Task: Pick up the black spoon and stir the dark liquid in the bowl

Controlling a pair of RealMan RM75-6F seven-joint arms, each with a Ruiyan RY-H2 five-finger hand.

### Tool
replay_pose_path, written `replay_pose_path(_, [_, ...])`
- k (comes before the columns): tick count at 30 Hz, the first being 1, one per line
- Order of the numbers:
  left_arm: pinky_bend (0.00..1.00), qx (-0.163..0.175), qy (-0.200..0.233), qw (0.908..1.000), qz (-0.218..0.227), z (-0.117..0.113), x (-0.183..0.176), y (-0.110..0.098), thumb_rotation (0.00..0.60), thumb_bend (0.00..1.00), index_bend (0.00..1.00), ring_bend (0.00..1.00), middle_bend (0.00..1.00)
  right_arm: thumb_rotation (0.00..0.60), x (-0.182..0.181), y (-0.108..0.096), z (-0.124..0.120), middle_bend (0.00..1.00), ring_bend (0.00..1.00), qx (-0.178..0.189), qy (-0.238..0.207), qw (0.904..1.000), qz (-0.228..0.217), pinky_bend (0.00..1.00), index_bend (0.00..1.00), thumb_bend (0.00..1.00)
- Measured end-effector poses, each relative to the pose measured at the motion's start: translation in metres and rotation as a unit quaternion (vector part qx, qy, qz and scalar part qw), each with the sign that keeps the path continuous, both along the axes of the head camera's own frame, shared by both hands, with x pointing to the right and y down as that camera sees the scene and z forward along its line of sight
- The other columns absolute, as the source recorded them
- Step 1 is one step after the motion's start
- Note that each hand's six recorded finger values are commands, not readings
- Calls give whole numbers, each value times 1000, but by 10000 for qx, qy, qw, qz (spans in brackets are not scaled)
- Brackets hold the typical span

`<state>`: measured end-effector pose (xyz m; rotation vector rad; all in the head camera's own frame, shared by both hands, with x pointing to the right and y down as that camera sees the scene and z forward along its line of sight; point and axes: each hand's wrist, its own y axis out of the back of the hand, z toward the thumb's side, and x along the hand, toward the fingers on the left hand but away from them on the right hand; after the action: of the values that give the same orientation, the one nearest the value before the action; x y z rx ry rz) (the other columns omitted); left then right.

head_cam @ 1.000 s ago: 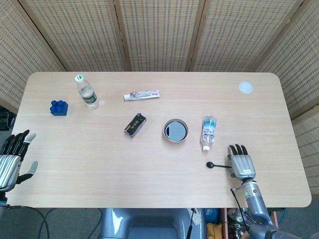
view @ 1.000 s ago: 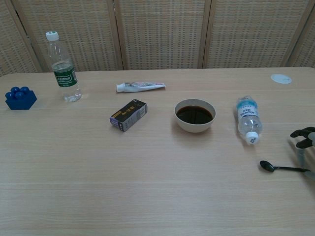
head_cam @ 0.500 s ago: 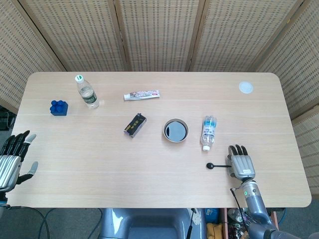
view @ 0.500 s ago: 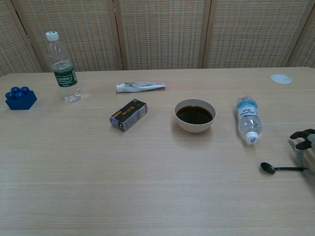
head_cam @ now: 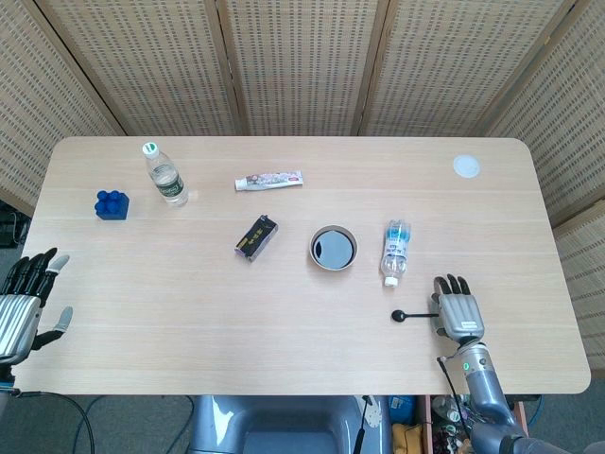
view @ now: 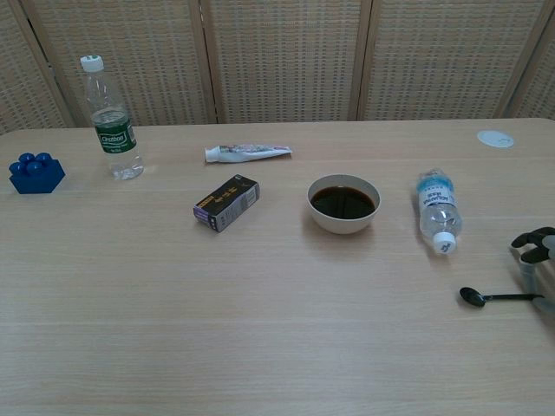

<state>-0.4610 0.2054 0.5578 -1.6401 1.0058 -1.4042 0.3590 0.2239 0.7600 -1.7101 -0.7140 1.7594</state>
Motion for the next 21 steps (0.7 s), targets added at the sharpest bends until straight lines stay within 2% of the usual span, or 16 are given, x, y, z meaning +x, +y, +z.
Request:
replay_pose_path(8, [0,-1,-6,10000,-2,0,0,1,600,439,0,0,0,600,-1,-2,-1,280,4,59,-82,9999,26,15,604,604])
replay_pose_path(21, [0,13,5,10000,4,0,1,-1,600,438,0,0,0,600,-3,-13,-12,302,11,264,-224,9994,20,15,629,646])
